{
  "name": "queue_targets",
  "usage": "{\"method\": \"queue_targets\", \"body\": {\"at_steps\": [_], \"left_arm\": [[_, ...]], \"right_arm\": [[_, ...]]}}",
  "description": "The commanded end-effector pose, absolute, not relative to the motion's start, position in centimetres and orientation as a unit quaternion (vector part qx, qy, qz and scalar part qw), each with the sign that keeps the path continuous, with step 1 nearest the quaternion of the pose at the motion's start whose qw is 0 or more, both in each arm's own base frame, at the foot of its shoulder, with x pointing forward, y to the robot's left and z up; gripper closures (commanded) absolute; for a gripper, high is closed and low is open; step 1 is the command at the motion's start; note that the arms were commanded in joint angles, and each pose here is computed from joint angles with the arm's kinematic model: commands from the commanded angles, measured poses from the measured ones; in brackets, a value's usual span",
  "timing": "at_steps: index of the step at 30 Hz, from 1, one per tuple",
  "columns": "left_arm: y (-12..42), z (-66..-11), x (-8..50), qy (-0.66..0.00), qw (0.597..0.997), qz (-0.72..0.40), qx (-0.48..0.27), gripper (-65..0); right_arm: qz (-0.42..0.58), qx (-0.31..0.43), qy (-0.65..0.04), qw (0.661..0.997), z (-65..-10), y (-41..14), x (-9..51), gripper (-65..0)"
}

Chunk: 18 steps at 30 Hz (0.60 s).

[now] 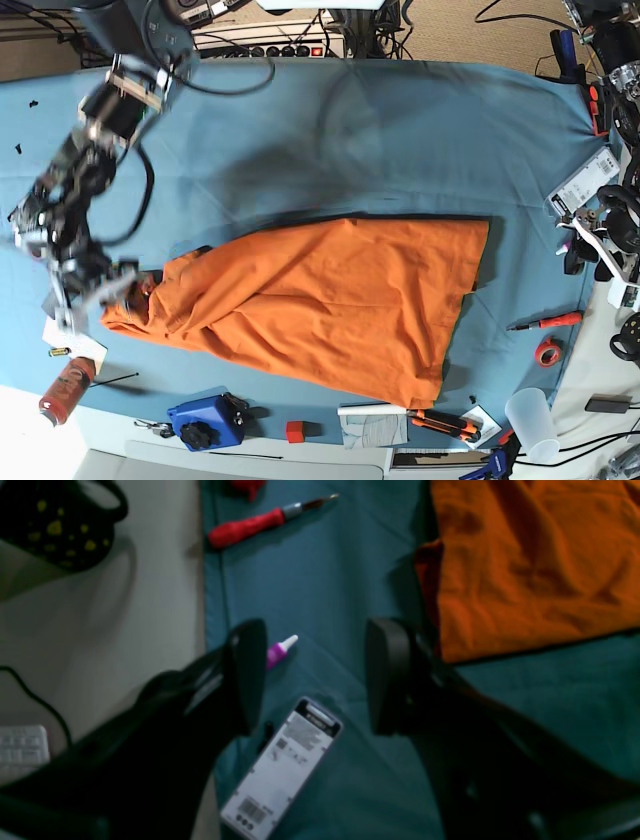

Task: Layout the t-shirt on the table in an organized manner, then fold the t-shirt properly
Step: 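Grasp the bunched shirt corner with the right gripper and pull it outward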

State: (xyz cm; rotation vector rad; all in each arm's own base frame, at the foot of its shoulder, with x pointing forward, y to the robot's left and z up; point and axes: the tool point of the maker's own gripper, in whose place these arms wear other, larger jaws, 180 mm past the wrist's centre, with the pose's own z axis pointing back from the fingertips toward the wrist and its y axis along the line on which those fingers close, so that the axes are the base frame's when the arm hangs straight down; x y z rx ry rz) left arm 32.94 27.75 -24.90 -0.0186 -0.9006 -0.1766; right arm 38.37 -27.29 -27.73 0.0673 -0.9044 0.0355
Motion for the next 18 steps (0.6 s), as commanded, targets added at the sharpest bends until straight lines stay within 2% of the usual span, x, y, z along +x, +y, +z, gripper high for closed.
{"method": "queue_targets", "body": {"at_steps": [1, 5, 11, 18], "left_arm": [[28.1, -23.2, 33.6, -0.458, 0.884, -0.089, 0.000, -29.4], [28.1, -23.2, 33.6, -0.458, 0.884, -0.089, 0.000, -29.4], [28.1, -23.2, 33.6, -0.458, 0.884, -0.089, 0.000, -29.4], [28.1, -23.2, 33.6, -0.458, 0.884, -0.089, 0.000, -29.4]], "right_arm": [[0.031, 0.025, -0.462, 0.886, -26.4, -27.7, 38.7, -28.0], [0.058, -0.008, -0.456, 0.888, -28.8, -28.5, 36.8, -28.0], [0.065, -0.067, -0.444, 0.891, -30.8, -29.2, 37.4, -28.0], [0.085, -0.041, -0.401, 0.911, -35.7, -27.5, 39.8, -28.0]]}}
